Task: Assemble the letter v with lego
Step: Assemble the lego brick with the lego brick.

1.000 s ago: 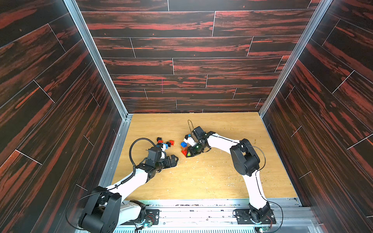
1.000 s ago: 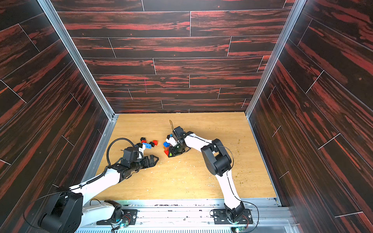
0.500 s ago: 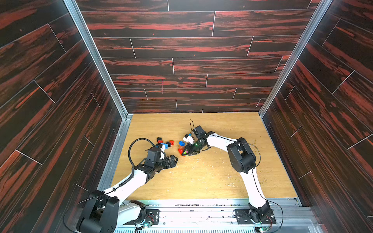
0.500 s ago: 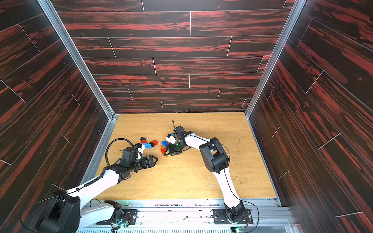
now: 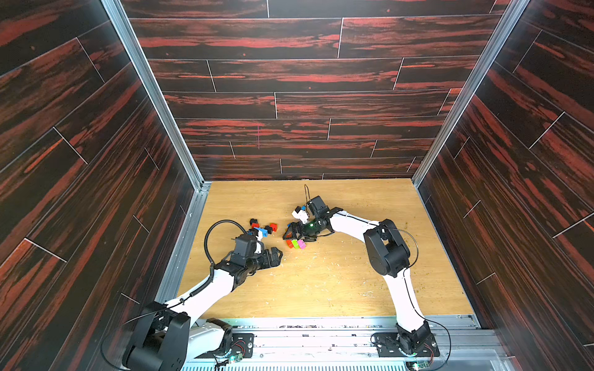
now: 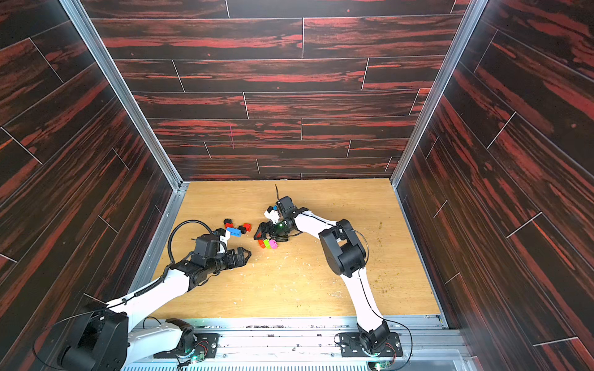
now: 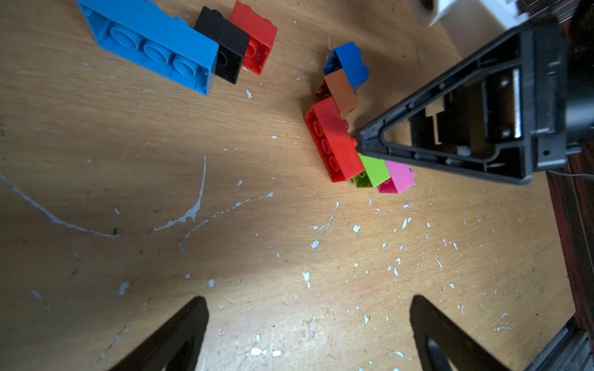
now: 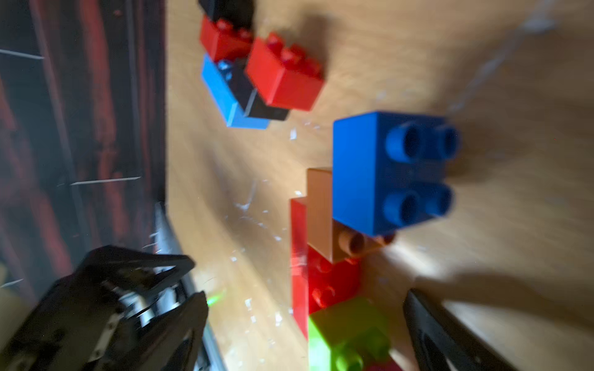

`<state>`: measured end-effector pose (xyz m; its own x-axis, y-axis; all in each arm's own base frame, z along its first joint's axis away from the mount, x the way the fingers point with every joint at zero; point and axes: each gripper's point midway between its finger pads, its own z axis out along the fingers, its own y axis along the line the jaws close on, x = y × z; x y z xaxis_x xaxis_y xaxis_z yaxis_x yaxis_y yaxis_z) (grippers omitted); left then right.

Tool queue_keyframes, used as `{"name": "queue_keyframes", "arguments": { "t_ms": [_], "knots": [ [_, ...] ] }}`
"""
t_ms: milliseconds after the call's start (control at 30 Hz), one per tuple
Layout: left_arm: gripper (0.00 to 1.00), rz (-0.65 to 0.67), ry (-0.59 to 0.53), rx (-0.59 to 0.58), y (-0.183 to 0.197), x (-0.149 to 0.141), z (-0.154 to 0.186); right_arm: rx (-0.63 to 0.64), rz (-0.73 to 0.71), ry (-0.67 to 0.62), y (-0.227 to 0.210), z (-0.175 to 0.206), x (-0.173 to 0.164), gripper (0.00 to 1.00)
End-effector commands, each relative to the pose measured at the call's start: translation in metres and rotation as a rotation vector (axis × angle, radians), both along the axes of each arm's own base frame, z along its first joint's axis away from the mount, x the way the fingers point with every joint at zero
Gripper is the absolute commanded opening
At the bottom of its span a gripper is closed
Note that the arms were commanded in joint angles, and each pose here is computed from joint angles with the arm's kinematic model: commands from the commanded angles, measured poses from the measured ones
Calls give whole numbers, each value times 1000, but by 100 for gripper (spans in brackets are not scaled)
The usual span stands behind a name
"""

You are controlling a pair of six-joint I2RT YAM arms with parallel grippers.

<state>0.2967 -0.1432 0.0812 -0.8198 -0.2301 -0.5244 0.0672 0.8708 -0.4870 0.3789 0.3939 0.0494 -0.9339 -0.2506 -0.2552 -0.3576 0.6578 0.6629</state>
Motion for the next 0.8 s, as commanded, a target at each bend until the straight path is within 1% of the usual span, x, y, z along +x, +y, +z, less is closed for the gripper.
{"name": "queue_keyframes", "arguments": {
  "t_ms": [0,100,200,267,400,533,767],
  "knots": [
    [100,2,16,41,3,6,0,-136,-97,-87,-29,4,16,98],
    [100,-10,42,76,2,6,-4,-149,-131,-167,-38,28,23,98],
    [100,-28,83,174,2,5,-14,-136,-148,-228,-45,49,24,99],
    [100,-53,112,207,-5,7,-20,-139,-168,-274,-52,61,24,98],
    [100,-78,150,321,-13,11,-32,-155,-213,-327,-71,75,20,98],
    [100,-72,206,427,-13,19,-48,-181,-257,-356,-91,85,13,98],
    [100,-58,205,471,-22,36,-57,-205,-331,-400,-126,100,-2,98]
  ]
}}
